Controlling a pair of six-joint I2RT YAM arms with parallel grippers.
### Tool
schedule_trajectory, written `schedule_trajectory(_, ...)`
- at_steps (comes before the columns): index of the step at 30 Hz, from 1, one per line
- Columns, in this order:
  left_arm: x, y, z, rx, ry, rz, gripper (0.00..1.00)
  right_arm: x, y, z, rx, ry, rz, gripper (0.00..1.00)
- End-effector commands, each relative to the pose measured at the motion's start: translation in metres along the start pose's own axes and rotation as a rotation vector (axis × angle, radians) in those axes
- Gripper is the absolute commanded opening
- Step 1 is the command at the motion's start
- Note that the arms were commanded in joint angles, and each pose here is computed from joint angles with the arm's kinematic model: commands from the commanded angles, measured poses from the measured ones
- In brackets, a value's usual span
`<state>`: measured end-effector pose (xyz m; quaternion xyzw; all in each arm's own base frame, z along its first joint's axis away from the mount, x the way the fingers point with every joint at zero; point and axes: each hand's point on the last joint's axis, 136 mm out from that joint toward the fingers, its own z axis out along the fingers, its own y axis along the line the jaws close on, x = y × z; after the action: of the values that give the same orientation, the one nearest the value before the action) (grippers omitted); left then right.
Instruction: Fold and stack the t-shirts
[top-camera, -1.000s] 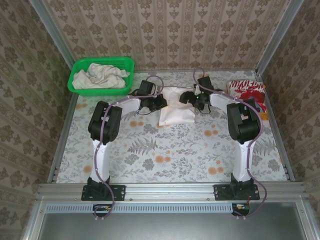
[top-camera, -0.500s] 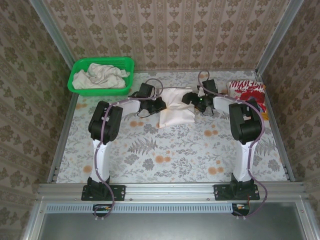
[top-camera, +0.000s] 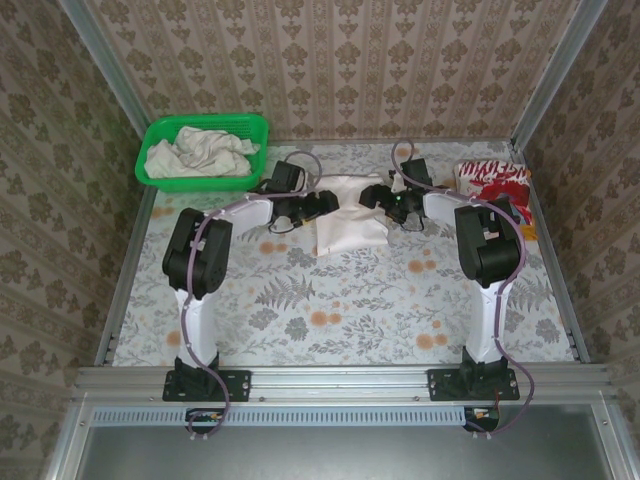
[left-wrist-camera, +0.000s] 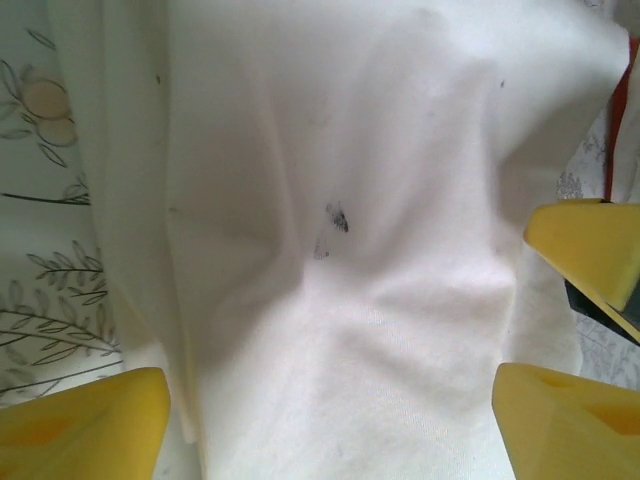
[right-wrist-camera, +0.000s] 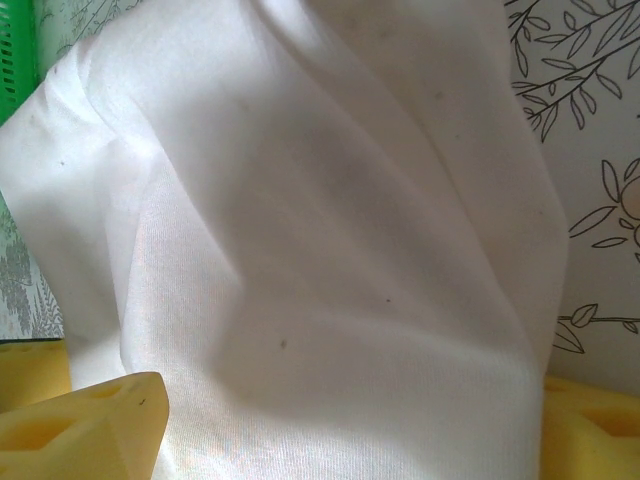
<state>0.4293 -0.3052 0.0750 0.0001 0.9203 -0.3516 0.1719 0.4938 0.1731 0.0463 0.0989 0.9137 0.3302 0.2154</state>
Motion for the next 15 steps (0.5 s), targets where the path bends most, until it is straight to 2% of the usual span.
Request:
schedule_trajectory(1,-0.003,0.010,-0.007,-0.088,0.011,0.035,0.87,0.026,-0.006,0.017,0.003,0.092,0.026,0.83)
schedule_trajectory(8,0.007,0.027,0.008,-0.228,0.062,0.117,0.86,0.024,-0.004,0.016,0.007,0.093,0.021,0.83)
schedule_trajectory(11,0.011,0.027,0.021,-0.185,0.082,0.084,0.84,0.025,-0.004,0.017,0.004,0.094,0.021,0.83)
schedule_trajectory(15,0.014,0.019,0.036,-0.106,0.093,0.032,0.73,0.026,-0.001,0.019,0.001,0.102,0.018,0.83)
